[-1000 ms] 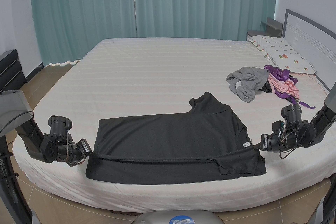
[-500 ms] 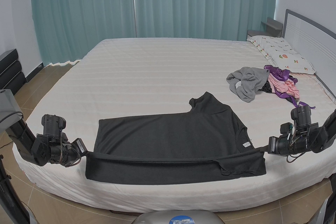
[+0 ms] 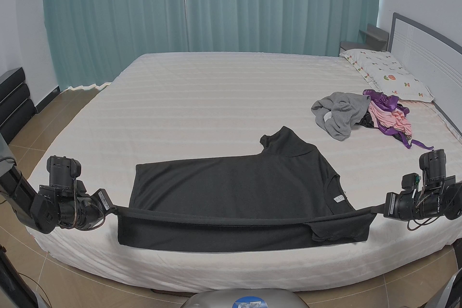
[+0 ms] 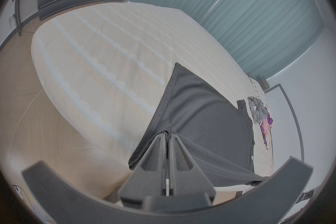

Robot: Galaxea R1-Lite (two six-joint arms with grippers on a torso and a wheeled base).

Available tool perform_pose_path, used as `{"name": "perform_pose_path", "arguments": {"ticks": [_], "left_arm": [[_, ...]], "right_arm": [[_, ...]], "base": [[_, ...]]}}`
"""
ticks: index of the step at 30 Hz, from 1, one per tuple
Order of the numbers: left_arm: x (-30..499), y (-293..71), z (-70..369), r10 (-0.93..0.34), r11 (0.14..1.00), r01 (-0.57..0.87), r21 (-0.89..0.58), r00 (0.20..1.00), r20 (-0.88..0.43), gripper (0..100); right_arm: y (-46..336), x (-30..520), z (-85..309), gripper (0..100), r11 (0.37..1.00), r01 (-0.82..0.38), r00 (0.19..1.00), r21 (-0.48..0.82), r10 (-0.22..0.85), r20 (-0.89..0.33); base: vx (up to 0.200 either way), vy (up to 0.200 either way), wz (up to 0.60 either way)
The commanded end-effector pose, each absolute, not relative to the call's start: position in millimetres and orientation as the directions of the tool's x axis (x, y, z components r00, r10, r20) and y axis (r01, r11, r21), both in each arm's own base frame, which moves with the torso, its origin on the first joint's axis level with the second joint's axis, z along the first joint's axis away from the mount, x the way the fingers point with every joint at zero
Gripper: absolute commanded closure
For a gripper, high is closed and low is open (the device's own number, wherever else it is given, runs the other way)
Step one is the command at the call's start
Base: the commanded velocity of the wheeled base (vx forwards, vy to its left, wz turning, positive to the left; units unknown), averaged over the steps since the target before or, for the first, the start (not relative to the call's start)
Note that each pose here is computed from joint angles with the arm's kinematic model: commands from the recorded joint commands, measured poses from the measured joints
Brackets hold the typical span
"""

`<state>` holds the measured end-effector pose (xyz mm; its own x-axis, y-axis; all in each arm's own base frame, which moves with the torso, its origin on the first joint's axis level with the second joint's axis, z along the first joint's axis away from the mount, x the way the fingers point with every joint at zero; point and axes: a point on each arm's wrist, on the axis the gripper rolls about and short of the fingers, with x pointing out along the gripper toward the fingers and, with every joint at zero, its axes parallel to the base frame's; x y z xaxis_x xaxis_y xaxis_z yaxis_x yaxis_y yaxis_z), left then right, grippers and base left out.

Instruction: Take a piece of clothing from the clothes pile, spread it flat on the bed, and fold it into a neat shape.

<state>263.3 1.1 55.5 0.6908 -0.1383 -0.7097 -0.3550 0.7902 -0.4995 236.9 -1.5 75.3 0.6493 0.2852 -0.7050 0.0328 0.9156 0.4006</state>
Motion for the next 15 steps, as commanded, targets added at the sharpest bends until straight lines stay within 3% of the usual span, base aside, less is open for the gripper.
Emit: {"name": "perform_pose_path", "arguments": {"ticks": [1,15], "left_arm": [[262.4,0.7,58.1,-0.139,0.791,-0.349,-0.503,0.698,-0.702,100],[288.8,1.9,36.1,-0.138,0.788,-0.375,-0.488,0.666,-0.734,100]], "right_arm": [[-1.4,235.7,76.0,100,0.916,0.03,0.653,0.4,0.285,-0.702],[1.8,277.8,55.8,100,0.915,0.036,0.621,0.402,0.295,-0.726]], "base": [[0.0,0.0,0.0],[0.0,0.0,0.0]]}}
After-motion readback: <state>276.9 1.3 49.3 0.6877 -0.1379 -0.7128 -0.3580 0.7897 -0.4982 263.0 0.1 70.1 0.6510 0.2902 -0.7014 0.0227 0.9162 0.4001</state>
